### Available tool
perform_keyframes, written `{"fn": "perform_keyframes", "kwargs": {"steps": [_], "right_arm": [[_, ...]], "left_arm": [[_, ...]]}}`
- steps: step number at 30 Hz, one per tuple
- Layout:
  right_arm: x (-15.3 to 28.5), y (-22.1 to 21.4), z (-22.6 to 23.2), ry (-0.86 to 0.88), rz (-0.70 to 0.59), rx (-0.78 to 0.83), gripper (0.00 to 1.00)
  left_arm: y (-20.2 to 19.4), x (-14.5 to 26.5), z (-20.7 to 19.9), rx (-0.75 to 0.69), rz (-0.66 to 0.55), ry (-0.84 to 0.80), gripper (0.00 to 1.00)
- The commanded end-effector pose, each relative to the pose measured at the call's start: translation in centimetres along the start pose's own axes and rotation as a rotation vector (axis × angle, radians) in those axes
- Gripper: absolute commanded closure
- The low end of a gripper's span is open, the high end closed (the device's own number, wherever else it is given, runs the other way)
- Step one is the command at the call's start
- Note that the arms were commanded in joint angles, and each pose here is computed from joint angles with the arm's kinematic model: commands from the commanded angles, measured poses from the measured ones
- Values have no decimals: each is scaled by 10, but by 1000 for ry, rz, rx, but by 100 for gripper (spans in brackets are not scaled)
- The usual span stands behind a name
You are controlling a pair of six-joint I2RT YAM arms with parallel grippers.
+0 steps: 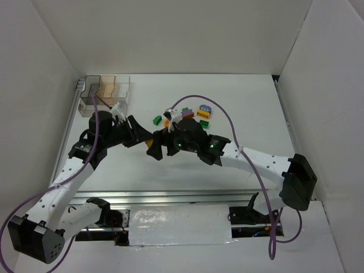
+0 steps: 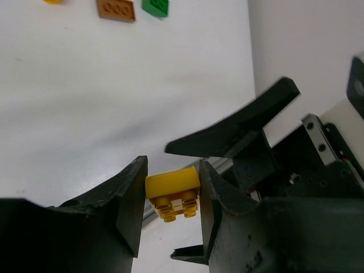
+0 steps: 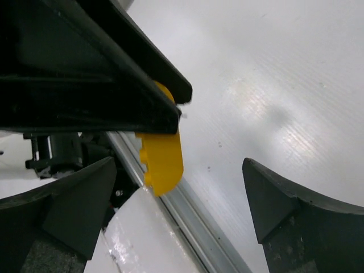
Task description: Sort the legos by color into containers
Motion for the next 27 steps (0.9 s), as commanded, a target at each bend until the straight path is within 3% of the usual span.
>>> {"fn": "perform_keyframes", "kwargs": {"steps": [1,2,7,11,13,17,19,22,27], "right_arm": [[27,38,-6,-83,-157,-14,0],[30,29,-14,-113,-148,-21,0],[76,24,-40,-258,-244,-72,0],[98,2,-48,-285,-244,-90,0],[107,-8,-45,-267,-235,-94,0],[119,-24,-43,-237,-218,-100,0],[125,-33,-43,-230,-212,-98,0],[129,-43,-45,-220,-214,-104,0],[122,-53,-39,-163,-200,-108,0]], "left_arm": [[31,2,-9,-86,-123,67,100],[43,5,-8,-97,-157,130,100],[133,24,12,-80,-619,456,100],[223,31,32,-82,-852,634,100],[268,26,46,-40,-916,664,100],[327,-4,41,-147,-883,596,100],[354,6,44,-152,-931,634,100],[374,14,82,-98,-985,764,100],[393,7,137,-55,-1002,835,100]]}}
Point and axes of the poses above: each gripper's point midway between its finger pads, its own x axis back along the fingers, its own z axis along the line the jaws close on, y = z × x, the point moved 3 cm from there along x, back along the fingers, and after that the axes turned 11 degrees about x, right-handed, at the moved point
